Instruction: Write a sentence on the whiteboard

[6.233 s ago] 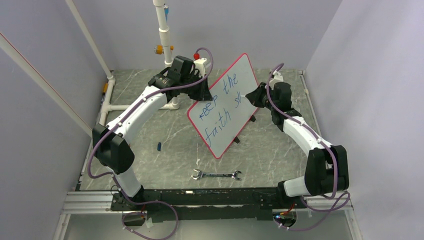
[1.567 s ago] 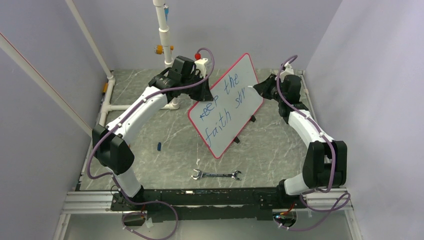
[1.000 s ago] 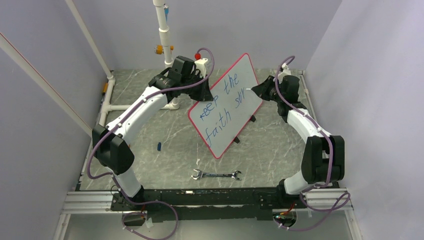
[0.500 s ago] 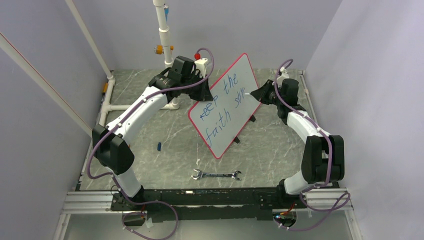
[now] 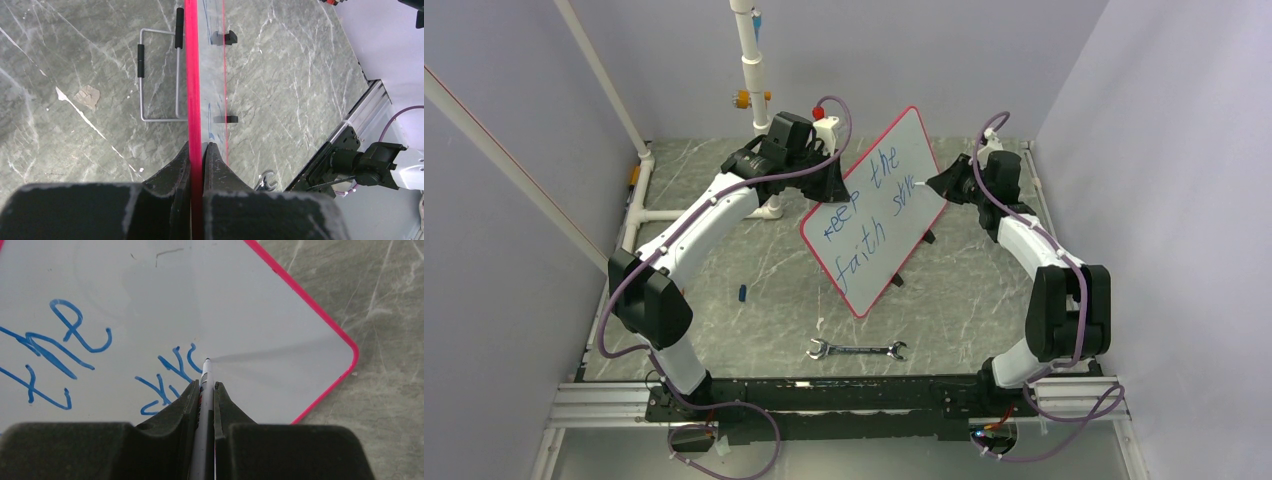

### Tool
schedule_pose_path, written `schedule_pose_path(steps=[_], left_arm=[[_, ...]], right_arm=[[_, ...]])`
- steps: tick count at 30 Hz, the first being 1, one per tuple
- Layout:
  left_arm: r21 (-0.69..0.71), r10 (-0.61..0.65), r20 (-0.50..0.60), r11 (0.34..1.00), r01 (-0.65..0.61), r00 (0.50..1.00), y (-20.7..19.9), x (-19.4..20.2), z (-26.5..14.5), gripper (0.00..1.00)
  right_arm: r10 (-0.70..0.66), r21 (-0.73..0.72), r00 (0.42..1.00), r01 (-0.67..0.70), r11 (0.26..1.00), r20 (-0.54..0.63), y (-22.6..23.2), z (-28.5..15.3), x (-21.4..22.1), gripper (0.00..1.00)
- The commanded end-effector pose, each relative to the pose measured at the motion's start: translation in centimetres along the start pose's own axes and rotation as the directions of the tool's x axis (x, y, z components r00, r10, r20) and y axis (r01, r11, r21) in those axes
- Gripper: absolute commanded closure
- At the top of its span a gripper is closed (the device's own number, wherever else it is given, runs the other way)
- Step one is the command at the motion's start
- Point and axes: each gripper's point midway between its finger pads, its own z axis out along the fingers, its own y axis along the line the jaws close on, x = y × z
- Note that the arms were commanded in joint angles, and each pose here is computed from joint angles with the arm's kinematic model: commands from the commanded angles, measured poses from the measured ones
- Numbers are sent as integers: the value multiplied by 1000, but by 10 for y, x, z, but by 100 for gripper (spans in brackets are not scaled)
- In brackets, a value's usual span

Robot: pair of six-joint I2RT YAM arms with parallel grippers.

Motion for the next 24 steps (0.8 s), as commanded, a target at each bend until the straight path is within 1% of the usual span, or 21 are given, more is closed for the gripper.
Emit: schedule_pose_path(steps=[1,15,24], left_arm=[[-65,136,-66,988,-141,988,14,18,2,100],[-66,139,-67,987,-144,988,13,18,3,100],[-66,139,-70,987,-144,988,13,19,3,100]], right_arm=[[-29,-18,998,30,999,54,11,5,-28,100],[-42,-91,996,49,995,79,28,-4,-31,100],[-45,-8,991,47,999,129,12,-20,-35,100]])
